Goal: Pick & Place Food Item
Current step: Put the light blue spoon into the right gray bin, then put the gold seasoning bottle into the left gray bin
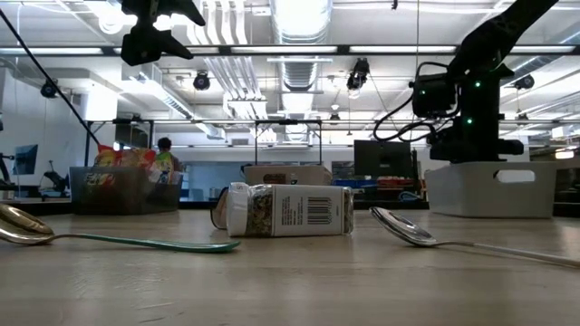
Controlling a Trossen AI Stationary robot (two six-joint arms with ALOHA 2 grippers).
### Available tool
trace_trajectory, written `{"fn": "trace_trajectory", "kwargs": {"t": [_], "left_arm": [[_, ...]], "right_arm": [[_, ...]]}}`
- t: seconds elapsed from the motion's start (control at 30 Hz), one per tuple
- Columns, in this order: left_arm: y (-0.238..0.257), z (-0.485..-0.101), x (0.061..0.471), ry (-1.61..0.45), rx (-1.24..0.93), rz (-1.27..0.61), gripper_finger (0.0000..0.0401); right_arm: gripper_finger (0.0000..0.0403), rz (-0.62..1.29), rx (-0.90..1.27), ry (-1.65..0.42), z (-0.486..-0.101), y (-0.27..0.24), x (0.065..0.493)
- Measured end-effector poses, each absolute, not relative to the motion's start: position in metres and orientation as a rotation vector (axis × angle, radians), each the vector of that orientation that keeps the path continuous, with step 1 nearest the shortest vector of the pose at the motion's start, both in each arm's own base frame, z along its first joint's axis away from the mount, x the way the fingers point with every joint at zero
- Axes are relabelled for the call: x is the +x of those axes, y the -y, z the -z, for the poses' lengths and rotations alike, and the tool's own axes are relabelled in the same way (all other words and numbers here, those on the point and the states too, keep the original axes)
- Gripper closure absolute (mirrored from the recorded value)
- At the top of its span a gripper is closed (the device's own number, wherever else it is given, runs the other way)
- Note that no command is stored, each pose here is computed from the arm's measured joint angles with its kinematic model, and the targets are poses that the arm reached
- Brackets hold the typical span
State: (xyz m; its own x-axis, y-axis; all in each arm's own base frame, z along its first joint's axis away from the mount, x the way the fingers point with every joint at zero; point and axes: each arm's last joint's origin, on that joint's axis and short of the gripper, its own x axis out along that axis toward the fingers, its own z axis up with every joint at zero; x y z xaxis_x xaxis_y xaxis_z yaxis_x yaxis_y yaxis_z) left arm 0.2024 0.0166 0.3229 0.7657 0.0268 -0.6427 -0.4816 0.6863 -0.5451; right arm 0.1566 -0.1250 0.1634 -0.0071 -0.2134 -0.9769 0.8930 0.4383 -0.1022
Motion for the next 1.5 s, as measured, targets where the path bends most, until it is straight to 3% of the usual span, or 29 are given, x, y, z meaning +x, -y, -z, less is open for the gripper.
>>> {"fn": "trace_trajectory", "kwargs": {"t": [0.23, 0.7, 1.0, 1.1, 1.23, 1.5], "left_arm": [[-0.017, -0.323, 0.202, -0.648, -0.770, -0.308, 0.0149], [-0.017, -0.323, 0.202, -0.648, -0.771, -0.308, 0.0149], [-0.017, -0.323, 0.202, -0.648, -0.772, -0.308, 0.0149], [-0.016, -0.323, 0.202, -0.648, -0.774, -0.307, 0.0149], [-0.016, -0.323, 0.202, -0.651, -0.782, -0.299, 0.0149], [-0.016, -0.323, 0.202, -0.652, -0.779, -0.298, 0.0149]], "right_arm": [[0.0372, 0.993, 0.691, -1.274, -0.163, 0.125, 0.157], [0.0220, 0.975, 0.711, -1.260, -0.167, 0.124, 0.157], [0.0196, 0.921, 0.738, -1.158, -0.203, 0.122, 0.156], [0.0195, 0.819, 0.771, -1.145, -0.221, 0.117, 0.157], [0.0195, 0.515, 0.771, -1.105, -0.251, 0.098, 0.170], [0.0195, 0.234, 0.421, -1.268, -0.302, 0.028, 0.193]]}}
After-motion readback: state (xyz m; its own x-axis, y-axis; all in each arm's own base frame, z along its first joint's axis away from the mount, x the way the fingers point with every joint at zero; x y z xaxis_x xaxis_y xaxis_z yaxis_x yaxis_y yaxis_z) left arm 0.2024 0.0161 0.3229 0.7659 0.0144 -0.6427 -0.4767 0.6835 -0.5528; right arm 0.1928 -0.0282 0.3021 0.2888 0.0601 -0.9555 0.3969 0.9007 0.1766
